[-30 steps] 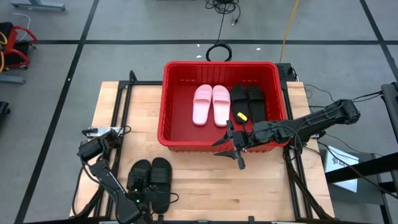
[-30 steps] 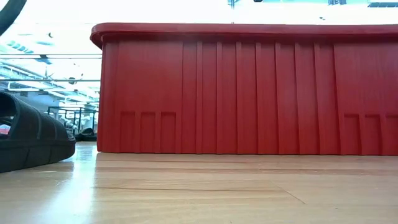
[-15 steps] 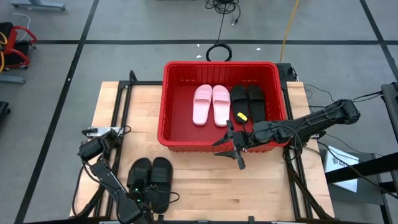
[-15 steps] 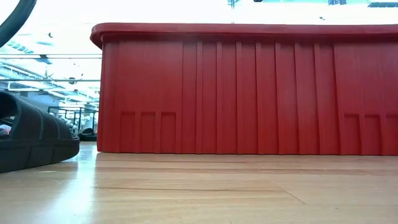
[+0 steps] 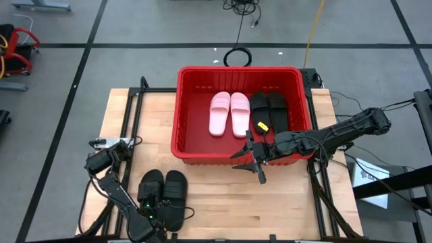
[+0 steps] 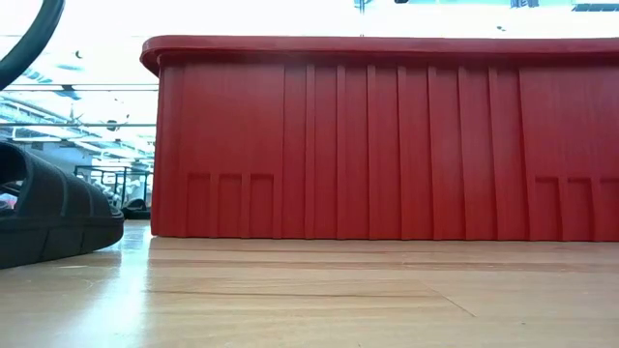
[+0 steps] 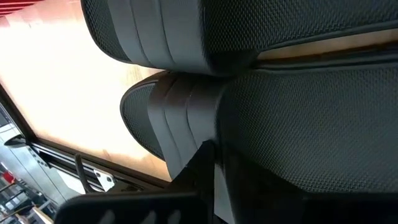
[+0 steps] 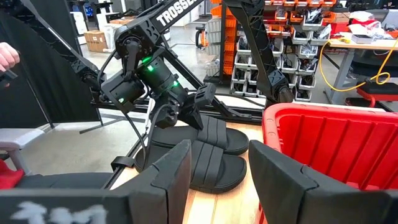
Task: Pick and place slides into bin
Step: Put the black slide into the red bin
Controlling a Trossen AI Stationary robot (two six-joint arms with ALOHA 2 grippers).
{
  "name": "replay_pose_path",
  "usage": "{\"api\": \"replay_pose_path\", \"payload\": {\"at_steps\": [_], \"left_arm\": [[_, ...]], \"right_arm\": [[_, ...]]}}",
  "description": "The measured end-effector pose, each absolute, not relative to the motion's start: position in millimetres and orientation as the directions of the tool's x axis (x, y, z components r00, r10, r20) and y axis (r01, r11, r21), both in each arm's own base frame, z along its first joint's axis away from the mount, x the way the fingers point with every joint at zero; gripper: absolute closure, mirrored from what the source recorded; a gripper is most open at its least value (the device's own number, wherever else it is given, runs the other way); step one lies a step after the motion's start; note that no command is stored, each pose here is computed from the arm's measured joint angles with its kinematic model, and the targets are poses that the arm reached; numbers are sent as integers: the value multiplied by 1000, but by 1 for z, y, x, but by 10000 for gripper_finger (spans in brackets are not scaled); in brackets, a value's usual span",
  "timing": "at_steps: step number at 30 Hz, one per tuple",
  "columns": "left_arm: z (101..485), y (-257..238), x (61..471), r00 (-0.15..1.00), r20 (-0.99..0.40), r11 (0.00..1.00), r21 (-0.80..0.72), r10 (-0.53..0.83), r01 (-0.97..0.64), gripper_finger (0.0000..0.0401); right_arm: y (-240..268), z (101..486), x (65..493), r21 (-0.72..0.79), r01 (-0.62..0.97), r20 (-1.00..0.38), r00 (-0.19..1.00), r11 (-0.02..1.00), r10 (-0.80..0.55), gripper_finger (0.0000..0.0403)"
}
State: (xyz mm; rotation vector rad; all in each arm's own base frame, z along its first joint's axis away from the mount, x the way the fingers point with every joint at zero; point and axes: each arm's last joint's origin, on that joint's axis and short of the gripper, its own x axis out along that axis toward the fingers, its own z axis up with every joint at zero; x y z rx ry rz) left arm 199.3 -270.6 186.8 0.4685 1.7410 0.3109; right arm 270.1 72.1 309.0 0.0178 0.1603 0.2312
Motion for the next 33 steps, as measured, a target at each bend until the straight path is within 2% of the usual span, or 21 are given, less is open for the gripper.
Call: {"api": "replay_pose_path", "payload": {"at_steps": [8,22,33], "left_arm": [[195,-269,198,-162,-877,891,436,451,125,395],[251,-250,186,-1,-934,934,358,358,14,400],[271,-241,180,44,-951,952,308,307,2,401]], "right_arm": [[72,309,270,36,-227,-156,961,973,230,252],[72,309,270,33,-227,-156,961,973,229,252],[72,309,270,32,-227,-157,961,973,229,252]]}}
